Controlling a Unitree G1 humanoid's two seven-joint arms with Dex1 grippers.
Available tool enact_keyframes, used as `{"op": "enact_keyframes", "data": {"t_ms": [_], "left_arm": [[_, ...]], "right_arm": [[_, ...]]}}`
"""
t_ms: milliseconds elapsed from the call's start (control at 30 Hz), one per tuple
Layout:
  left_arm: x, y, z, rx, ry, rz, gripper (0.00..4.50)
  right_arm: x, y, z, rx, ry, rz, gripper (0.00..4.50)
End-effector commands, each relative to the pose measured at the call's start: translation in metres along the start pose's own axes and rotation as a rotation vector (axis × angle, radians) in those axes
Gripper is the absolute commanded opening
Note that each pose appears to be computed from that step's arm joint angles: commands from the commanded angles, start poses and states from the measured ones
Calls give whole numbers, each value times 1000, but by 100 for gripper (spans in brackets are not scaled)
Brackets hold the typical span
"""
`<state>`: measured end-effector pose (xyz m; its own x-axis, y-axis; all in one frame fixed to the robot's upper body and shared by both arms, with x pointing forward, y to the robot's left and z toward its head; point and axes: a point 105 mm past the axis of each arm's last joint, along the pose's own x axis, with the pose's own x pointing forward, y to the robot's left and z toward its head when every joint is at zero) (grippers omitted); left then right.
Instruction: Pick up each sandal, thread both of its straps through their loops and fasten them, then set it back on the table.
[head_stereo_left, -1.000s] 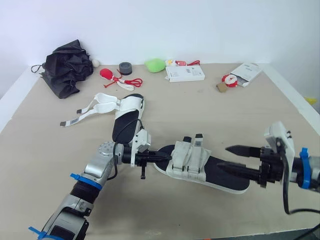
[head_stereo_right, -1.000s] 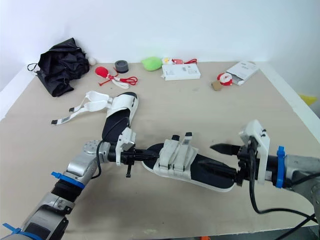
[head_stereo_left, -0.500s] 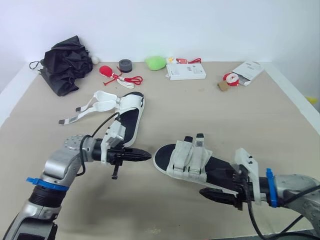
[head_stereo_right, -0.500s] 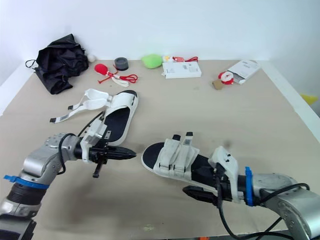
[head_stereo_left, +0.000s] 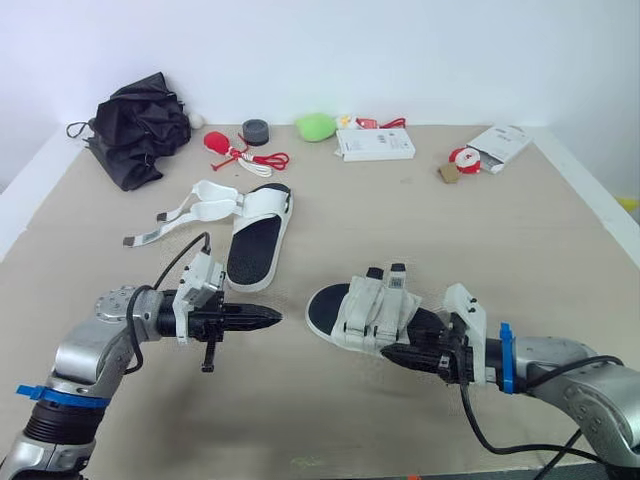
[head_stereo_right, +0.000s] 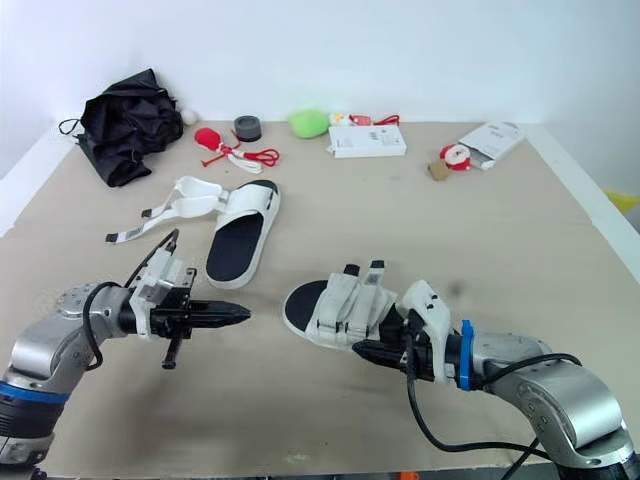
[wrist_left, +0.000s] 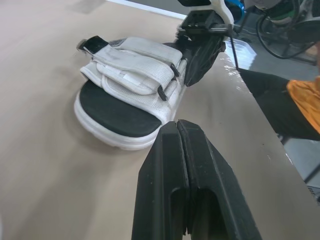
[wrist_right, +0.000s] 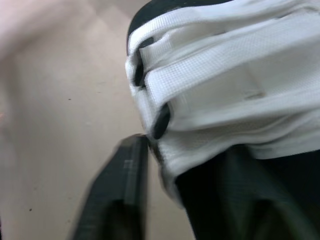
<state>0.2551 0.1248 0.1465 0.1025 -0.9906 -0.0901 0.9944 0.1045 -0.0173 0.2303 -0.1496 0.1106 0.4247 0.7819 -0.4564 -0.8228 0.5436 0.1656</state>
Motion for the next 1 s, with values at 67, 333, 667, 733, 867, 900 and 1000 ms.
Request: {"op": "enact_keyframes", "data": {"t_ms": [67,333,667,733,867,900,1000], "left_arm": [[-3,-4,17,45,-85,46,0],[7,14,25,35,-192,188,0],[21,28,46,26,-312,266,0],[24,30,45,31,-302,271,0],[33,34,38,40,-255,300,0],[35,35,37,43,-247,309,0],[38,38,38,51,-243,326,0]], "right_arm": [[4,3,-12,60,13,18,22],[-21,-19,42,48,-226,-101,1],[-37,-121,89,19,-268,-776,1],[-35,-135,88,46,-245,-847,1],[-23,-174,83,82,-169,-1044,1],[-20,-179,84,98,-176,-1057,1],[-17,-192,82,157,-193,-1077,76]]}}
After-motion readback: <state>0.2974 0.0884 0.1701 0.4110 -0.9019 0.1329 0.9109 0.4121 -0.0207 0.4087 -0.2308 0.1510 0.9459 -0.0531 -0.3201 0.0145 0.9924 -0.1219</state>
